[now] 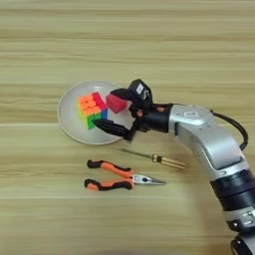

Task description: Move the objects on the table

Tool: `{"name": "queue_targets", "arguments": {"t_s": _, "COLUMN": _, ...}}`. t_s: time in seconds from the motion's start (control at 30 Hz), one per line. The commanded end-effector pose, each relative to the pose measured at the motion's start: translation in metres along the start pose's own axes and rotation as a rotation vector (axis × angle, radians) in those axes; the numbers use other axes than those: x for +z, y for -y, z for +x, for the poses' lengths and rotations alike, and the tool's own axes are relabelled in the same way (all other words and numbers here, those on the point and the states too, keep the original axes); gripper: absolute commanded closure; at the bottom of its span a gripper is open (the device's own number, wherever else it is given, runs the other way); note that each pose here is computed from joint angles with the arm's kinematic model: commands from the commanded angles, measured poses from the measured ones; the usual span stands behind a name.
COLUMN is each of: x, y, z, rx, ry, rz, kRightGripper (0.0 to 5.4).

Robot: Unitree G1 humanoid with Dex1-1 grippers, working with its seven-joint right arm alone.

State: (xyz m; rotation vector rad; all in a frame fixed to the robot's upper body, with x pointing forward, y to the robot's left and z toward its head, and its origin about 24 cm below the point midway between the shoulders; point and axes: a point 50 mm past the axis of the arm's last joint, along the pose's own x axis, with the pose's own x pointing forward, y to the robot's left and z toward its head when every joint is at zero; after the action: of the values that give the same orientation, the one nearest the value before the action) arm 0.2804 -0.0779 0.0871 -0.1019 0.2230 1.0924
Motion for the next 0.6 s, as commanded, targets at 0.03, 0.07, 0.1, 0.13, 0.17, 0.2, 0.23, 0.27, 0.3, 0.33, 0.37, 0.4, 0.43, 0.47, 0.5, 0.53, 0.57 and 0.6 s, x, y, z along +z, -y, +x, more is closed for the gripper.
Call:
{"name": "queue_targets", "arguments": {"t_s": 0.03, "x": 0.033, "y": 0.007, "z": 0.013, "rx": -0.050, "ry": 0.069, "rz": -0.091, "kRightGripper": 0.04}}
{"name": "queue_targets", "arguments": {"t_s": 0.07, "x": 0.032, "y": 0.007, "z": 0.015, "rx": -0.055, "ry": 0.066, "rz": -0.086, "kRightGripper": 0.04}}
{"name": "queue_targets", "arguments": {"t_s": 0.1, "x": 0.030, "y": 0.008, "z": 0.018, "rx": -0.059, "ry": 0.057, "rz": -0.076, "kRightGripper": 0.04}}
{"name": "queue_targets", "arguments": {"t_s": 0.13, "x": 0.028, "y": 0.008, "z": 0.021, "rx": -0.064, "ry": 0.050, "rz": -0.068, "kRightGripper": 0.04}}
{"name": "queue_targets", "arguments": {"t_s": 0.17, "x": 0.026, "y": 0.009, "z": 0.023, "rx": -0.067, "ry": 0.045, "rz": -0.062, "kRightGripper": 0.04}}
{"name": "queue_targets", "arguments": {"t_s": 0.2, "x": 0.025, "y": 0.009, "z": 0.025, "rx": -0.074, "ry": 0.040, "rz": -0.061, "kRightGripper": 0.04}}
{"name": "queue_targets", "arguments": {"t_s": 0.23, "x": 0.024, "y": 0.010, "z": 0.027, "rx": -0.079, "ry": 0.037, "rz": -0.059, "kRightGripper": 0.04}}
{"name": "queue_targets", "arguments": {"t_s": 0.27, "x": 0.023, "y": 0.010, "z": 0.029, "rx": -0.087, "ry": 0.032, "rz": -0.062, "kRightGripper": 0.04}}
{"name": "queue_targets", "arguments": {"t_s": 0.3, "x": 0.021, "y": 0.010, "z": 0.031, "rx": -0.093, "ry": 0.027, "rz": -0.060, "kRightGripper": 0.04}}
{"name": "queue_targets", "arguments": {"t_s": 0.33, "x": 0.020, "y": 0.011, "z": 0.032, "rx": -0.096, "ry": 0.023, "rz": -0.057, "kRightGripper": 0.04}}
{"name": "queue_targets", "arguments": {"t_s": 0.37, "x": 0.019, "y": 0.011, "z": 0.034, "rx": -0.102, "ry": 0.019, "rz": -0.055, "kRightGripper": 0.04}}
{"name": "queue_targets", "arguments": {"t_s": 0.4, "x": 0.018, "y": 0.011, "z": 0.035, "rx": -0.108, "ry": 0.016, "rz": -0.051, "kRightGripper": 0.04}}
{"name": "queue_targets", "arguments": {"t_s": 0.43, "x": 0.017, "y": 0.012, "z": 0.036, "rx": -0.112, "ry": 0.014, "rz": -0.048, "kRightGripper": 0.04}}
{"name": "queue_targets", "arguments": {"t_s": 0.47, "x": 0.016, "y": 0.012, "z": 0.037, "rx": -0.114, "ry": 0.014, "rz": -0.047, "kRightGripper": 0.04}}
{"name": "queue_targets", "arguments": {"t_s": 0.5, "x": 0.015, "y": 0.011, "z": 0.039, "rx": -0.115, "ry": 0.012, "rz": -0.045, "kRightGripper": 0.04}}
{"name": "queue_targets", "arguments": {"t_s": 0.53, "x": 0.015, "y": 0.011, "z": 0.040, "rx": -0.119, "ry": 0.010, "rz": -0.048, "kRightGripper": 0.04}}
{"name": "queue_targets", "arguments": {"t_s": 0.57, "x": 0.014, "y": 0.011, "z": 0.041, "rx": -0.124, "ry": 0.009, "rz": -0.050, "kRightGripper": 0.04}}
{"name": "queue_targets", "arguments": {"t_s": 0.6, "x": 0.014, "y": 0.011, "z": 0.043, "rx": -0.127, "ry": 0.008, "rz": -0.052, "kRightGripper": 0.04}}
